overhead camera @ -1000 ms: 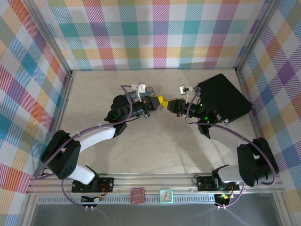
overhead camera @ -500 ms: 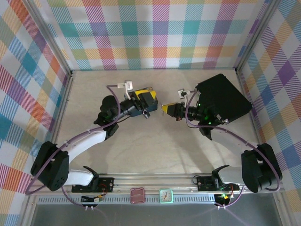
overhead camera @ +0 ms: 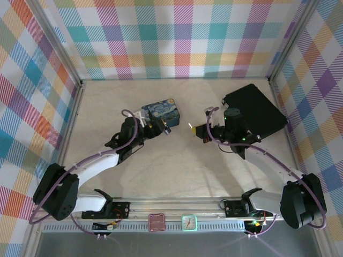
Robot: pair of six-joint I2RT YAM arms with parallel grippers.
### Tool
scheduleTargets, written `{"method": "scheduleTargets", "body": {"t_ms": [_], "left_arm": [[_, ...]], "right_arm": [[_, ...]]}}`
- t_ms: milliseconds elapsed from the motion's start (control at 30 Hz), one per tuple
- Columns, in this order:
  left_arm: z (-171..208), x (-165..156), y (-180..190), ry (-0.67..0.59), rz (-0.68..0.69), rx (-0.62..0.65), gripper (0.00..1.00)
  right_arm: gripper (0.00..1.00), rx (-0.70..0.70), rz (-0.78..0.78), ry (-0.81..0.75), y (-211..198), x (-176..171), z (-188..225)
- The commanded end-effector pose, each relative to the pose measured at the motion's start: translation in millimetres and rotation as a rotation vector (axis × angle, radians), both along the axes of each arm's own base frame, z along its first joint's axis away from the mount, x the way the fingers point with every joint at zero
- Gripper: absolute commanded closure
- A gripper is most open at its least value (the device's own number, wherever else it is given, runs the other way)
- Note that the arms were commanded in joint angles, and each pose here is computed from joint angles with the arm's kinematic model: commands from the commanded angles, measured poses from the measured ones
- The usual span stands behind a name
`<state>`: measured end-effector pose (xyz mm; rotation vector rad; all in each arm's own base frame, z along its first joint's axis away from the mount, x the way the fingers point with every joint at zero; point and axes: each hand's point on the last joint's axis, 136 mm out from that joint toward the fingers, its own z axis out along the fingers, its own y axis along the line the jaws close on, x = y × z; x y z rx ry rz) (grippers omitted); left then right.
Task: Unlock a padlock with a key
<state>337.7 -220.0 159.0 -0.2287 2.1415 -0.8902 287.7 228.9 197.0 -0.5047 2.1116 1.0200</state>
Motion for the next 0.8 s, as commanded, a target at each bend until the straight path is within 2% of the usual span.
{"method": "scheduleTargets", "body": {"t_ms": [0, 100, 267, 433, 767], "left_arm": [[-29.2, -1.3, -6.7, 0.043, 0.0, 0.163, 0.22], [-47.3, 6.8, -11.6, 0.057, 0.031, 0.246, 0.28], [-67.3, 29.0, -20.7, 0.044, 0.107, 0.23, 0.36], [-84.8, 47.7, -26.9, -0.004, 0.2, 0.214, 0.36], [-112.0, 70.1, -48.2, -0.049, 0.257, 0.187, 0.36]], "right_arm": [[1.0, -0.114, -0.059, 0.023, -12.9, 6.0, -16.2], [1.0, -0.106, -0.055, 0.038, -12.4, 3.3, -20.8], [1.0, -0.068, -0.037, 0.028, -8.8, -0.8, -20.6], [1.0, -0.068, -0.037, 0.021, -8.7, -0.1, -20.8], [1.0, -0.063, -0.024, 0.024, -7.7, -3.3, -22.6]]}}
